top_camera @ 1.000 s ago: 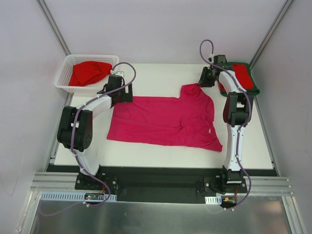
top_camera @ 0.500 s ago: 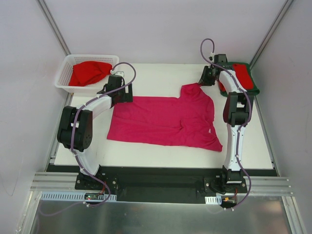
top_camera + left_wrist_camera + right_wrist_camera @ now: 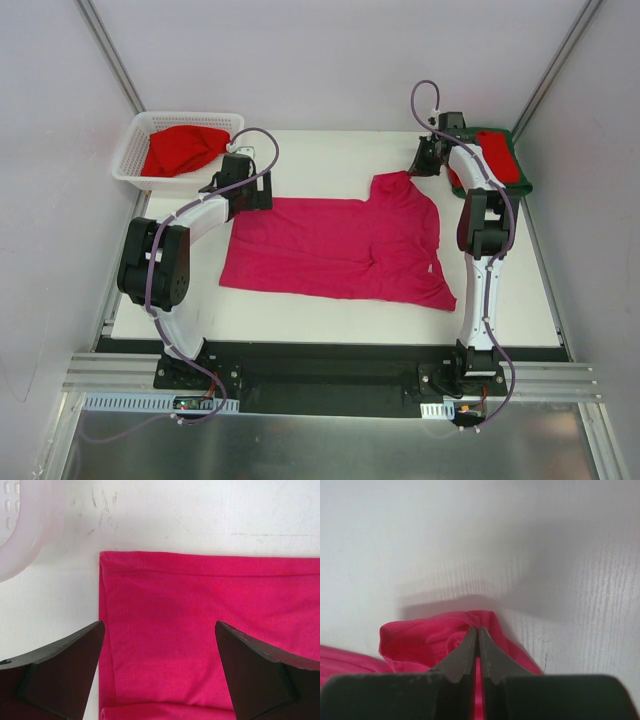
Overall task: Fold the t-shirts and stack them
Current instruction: Grap the side of the flattened tshirt furthest away from the robot with both arms
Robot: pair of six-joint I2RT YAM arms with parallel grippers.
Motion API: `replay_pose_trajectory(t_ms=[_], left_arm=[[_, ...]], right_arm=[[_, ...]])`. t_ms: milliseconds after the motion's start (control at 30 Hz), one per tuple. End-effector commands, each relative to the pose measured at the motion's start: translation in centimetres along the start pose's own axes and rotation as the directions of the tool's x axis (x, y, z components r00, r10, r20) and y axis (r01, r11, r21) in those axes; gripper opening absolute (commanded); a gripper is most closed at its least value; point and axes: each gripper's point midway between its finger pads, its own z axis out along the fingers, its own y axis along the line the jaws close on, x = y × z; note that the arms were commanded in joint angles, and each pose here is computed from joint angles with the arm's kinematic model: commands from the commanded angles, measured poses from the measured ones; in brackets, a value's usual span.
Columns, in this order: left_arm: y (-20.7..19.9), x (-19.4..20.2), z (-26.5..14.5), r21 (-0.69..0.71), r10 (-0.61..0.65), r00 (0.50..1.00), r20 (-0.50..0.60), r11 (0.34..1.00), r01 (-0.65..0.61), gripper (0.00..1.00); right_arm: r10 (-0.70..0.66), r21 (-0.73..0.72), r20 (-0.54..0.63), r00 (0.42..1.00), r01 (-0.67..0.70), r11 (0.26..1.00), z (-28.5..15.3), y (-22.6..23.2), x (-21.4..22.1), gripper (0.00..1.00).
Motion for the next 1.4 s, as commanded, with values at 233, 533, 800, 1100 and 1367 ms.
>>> replay_pose_trajectory(t_ms=[233,533,800,1100,1367], left_arm=[[0.0,-1.2,-0.6,-0.014,0.014,0.999,0.036,1.0,-0.014,0.93],[0.1,-1.3,-0.7,-0.017,0.018,0.999,0.039,1.0,-0.018,0.93],[0.1,-1.6,-0.9,-0.019,0.025,0.999,0.048,1.0,-0.024,0.93],[1.2,-2.1,-1.1,-0.068,0.077,0.996,0.05,0.995,-0.074,0.94],[3.4,-2.0,0.3,-0.09,0.068,0.997,-0.032,0.993,-0.071,0.86]], right_arm=[[-0.001,-0.022,0.035,0.999,0.002,1.0,-0.9,0.6,-1.4,0.39],[0.001,-0.041,0.024,1.0,0.0,0.999,-0.7,0.7,-1.1,0.18],[0.004,-0.042,0.013,1.0,-0.003,0.999,-0.7,0.7,-0.7,0.01],[-0.02,-0.004,0.029,0.999,0.02,1.0,-2.3,0.2,-0.3,0.01],[-0.019,-0.012,0.024,1.0,0.019,1.0,-2.6,0.2,-0.2,0.01]])
